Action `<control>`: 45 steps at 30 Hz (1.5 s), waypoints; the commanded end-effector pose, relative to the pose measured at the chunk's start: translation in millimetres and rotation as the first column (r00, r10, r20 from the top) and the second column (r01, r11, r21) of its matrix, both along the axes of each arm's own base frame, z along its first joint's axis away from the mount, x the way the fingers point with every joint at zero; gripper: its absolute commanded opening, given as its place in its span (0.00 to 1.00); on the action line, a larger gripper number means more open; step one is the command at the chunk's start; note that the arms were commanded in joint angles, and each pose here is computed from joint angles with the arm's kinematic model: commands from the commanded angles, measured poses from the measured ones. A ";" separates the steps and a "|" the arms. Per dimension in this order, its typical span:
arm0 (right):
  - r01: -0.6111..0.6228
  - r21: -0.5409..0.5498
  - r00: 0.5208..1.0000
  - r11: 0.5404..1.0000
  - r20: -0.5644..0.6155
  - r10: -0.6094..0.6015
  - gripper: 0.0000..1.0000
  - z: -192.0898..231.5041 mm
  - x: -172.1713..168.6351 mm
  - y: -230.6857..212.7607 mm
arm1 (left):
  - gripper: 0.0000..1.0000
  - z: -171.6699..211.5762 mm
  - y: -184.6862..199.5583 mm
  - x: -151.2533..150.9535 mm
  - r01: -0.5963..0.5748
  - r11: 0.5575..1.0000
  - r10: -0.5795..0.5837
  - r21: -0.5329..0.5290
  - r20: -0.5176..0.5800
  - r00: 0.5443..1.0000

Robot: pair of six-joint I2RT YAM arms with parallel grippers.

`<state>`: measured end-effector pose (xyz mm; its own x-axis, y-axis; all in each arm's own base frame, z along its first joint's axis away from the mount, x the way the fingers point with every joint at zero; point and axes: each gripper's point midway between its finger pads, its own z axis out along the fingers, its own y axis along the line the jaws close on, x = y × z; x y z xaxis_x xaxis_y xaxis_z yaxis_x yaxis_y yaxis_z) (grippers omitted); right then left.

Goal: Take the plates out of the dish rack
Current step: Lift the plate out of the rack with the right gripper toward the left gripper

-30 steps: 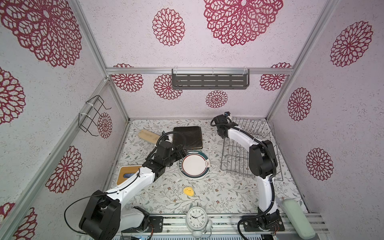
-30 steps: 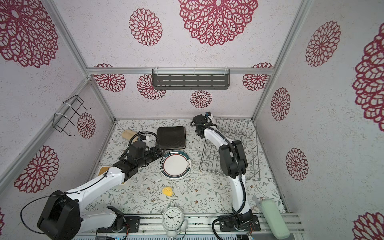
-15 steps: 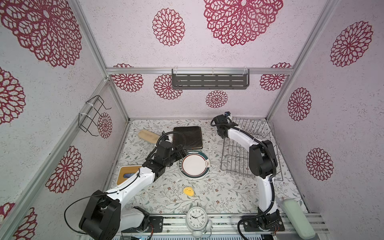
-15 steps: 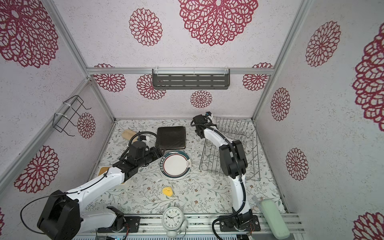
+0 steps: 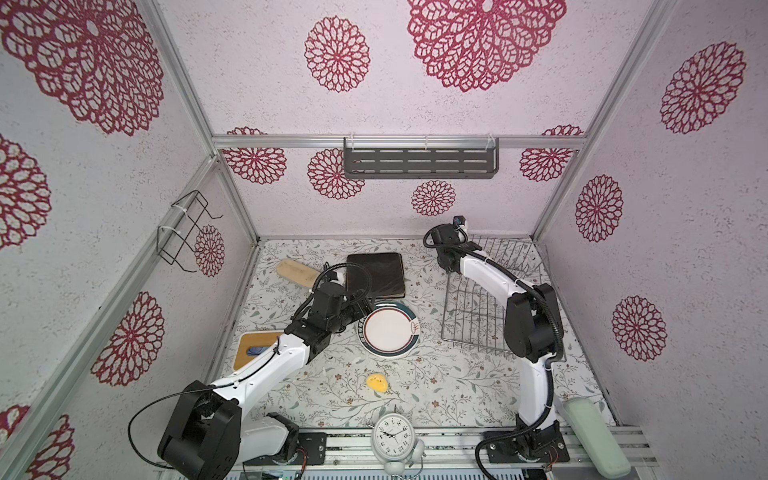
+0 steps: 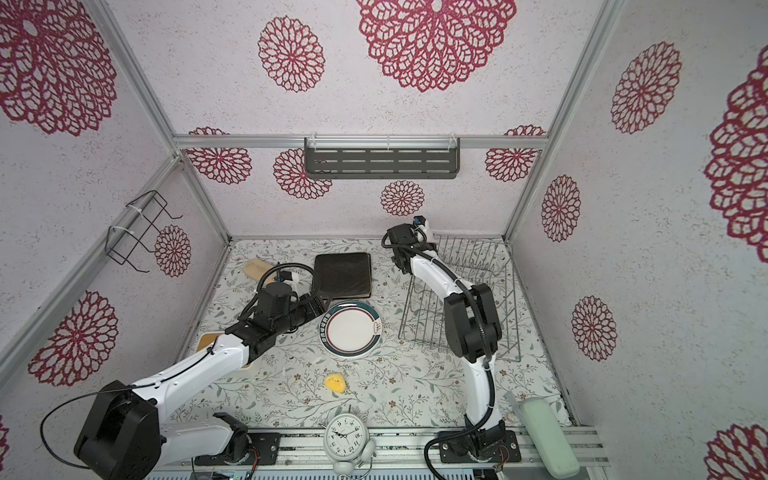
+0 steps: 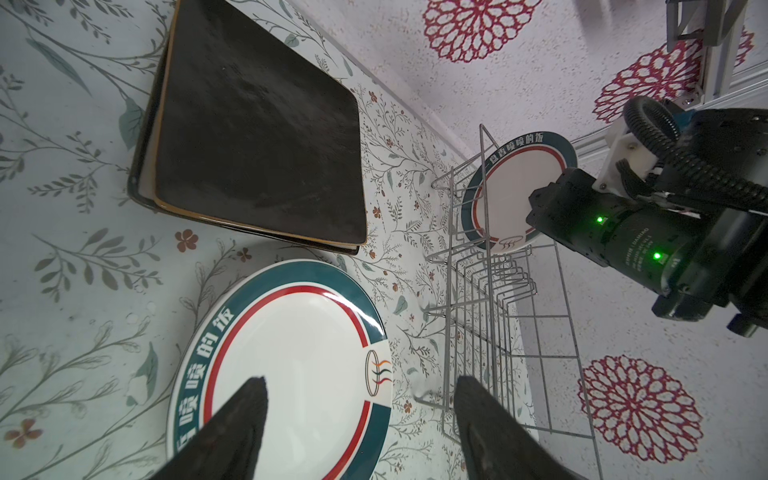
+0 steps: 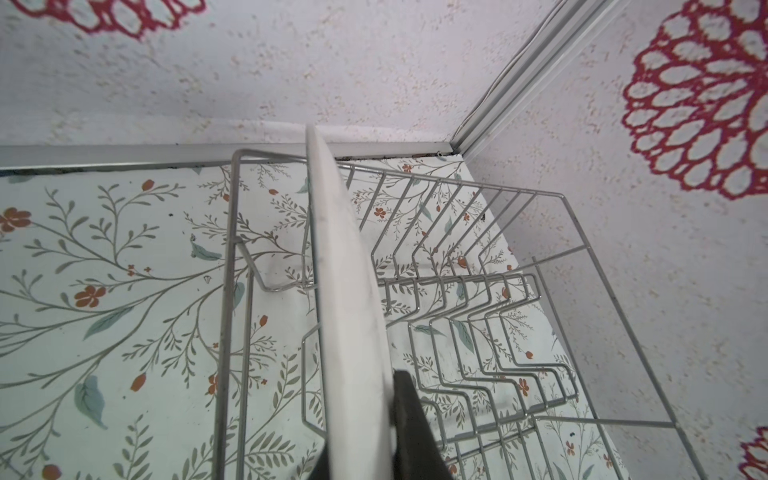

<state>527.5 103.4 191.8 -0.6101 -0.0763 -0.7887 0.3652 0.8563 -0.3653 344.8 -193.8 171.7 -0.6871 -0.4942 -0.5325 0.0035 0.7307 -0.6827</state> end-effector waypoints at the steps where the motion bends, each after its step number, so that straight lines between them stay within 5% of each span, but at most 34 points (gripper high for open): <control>1: 0.035 0.026 0.990 0.999 0.137 -0.038 0.05 55.4 -5.5 -7.6 | 0.75 17.6 0.4 2.0 -0.002 1.000 0.003 -0.015 0.043 0.999; 29: -0.062 0.115 0.949 0.991 0.313 0.022 0.00 128.9 -65.1 -12.3 | 0.75 32.4 -9.0 10.1 0.002 0.998 0.003 -0.057 0.075 0.997; 37: -0.176 0.267 0.903 0.948 0.427 0.047 0.00 139.8 -114.4 -21.2 | 0.75 59.4 -17.9 28.4 0.001 0.996 0.010 -0.088 0.124 0.992; 45: -0.318 0.434 0.869 0.843 0.489 0.076 0.00 144.8 -147.3 -11.1 | 0.75 71.3 -38.9 44.7 0.049 0.987 -0.027 -0.156 0.137 0.990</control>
<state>387.4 84.2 302.8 -0.3078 0.1752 -0.9352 0.2529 0.9626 0.0971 384.6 -221.9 232.4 -0.6338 -0.5487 -0.5452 0.0896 0.6480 -0.7563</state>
